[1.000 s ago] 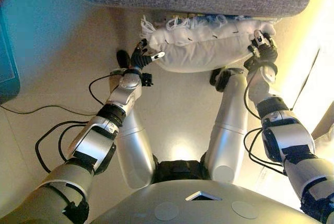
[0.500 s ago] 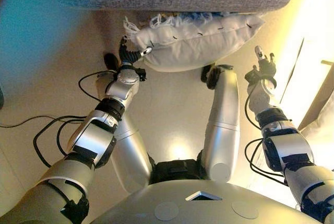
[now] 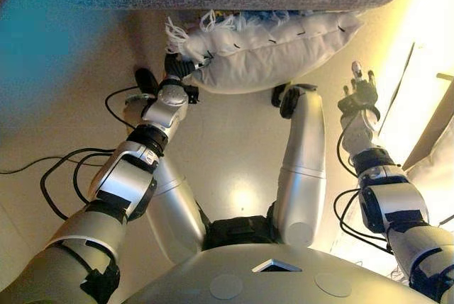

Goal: Pick up the cushion and take it to the sofa

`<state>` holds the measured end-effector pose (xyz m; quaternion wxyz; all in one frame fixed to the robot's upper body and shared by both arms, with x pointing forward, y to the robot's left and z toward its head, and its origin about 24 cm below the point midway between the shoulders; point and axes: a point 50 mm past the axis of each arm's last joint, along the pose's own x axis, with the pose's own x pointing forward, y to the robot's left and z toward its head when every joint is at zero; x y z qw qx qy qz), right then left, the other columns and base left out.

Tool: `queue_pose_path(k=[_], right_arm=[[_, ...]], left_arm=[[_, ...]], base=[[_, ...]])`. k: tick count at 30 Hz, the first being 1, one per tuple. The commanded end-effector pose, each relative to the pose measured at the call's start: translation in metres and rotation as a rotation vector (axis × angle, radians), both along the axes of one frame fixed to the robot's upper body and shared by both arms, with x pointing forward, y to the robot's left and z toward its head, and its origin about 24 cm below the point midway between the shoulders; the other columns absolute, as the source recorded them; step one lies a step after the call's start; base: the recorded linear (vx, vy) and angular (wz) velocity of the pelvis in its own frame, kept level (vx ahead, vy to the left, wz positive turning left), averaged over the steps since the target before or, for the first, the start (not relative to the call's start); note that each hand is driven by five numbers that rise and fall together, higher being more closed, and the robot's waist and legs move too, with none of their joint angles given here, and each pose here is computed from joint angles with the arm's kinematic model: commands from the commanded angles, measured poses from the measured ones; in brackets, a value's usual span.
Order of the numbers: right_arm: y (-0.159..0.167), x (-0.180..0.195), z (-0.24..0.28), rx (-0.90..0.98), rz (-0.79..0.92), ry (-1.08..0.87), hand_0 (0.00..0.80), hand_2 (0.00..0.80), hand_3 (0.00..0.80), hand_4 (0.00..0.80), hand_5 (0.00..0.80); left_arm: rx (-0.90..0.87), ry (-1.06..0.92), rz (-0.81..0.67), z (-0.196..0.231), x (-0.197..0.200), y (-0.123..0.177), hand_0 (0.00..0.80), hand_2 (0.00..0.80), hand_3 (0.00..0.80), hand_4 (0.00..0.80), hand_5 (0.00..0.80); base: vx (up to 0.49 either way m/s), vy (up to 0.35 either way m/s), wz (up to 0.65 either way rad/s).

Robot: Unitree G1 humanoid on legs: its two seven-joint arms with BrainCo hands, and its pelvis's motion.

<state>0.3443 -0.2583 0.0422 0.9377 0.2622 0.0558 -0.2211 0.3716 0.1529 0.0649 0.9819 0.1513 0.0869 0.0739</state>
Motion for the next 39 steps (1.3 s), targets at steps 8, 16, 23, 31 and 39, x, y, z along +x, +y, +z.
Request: queue_pose_path(k=[8, 16, 23, 31, 39], right_arm=[[-0.034, 0.010, 0.033, -0.118, -0.003, -0.011, 0.000, 0.000, 0.000, 0.000, 0.000], [-0.038, 0.019, 0.041, -0.126, -0.001, 0.054, 0.000, 0.000, 0.000, 0.000, 0.000], [-0.034, 0.021, 0.035, -0.198, 0.030, 0.191, 0.000, 0.000, 0.000, 0.000, 0.000], [-0.022, 0.015, 0.012, -0.298, 0.203, 0.339, 0.800, 0.800, 0.800, 0.800, 0.800], [-0.014, 0.016, 0.010, -0.254, 0.185, 0.269, 0.800, 0.800, 0.800, 0.800, 0.800]], left_arm=[[-0.037, -0.065, -0.140, 0.005, -0.006, -0.014, 0.000, 0.000, 0.000, 0.000, 0.000], [-0.066, -0.057, -0.164, 0.001, -0.008, -0.008, 0.000, 0.000, 0.000, 0.000, 0.000], [-0.072, -0.074, -0.189, 0.007, -0.008, -0.013, 0.000, 0.000, 0.000, 0.000, 0.000], [-0.047, -0.021, -0.234, 0.002, -0.011, -0.014, 0.499, 0.499, 0.499, 0.499, 0.499], [-0.052, -0.032, -0.269, 0.007, -0.011, -0.017, 0.800, 0.800, 0.800, 0.800, 0.800]], base=[[0.029, -0.037, 0.15], [0.021, -0.040, 0.13], [-0.014, -0.026, 0.13], [-0.007, -0.020, 0.07], [0.001, 0.061, -0.02]])
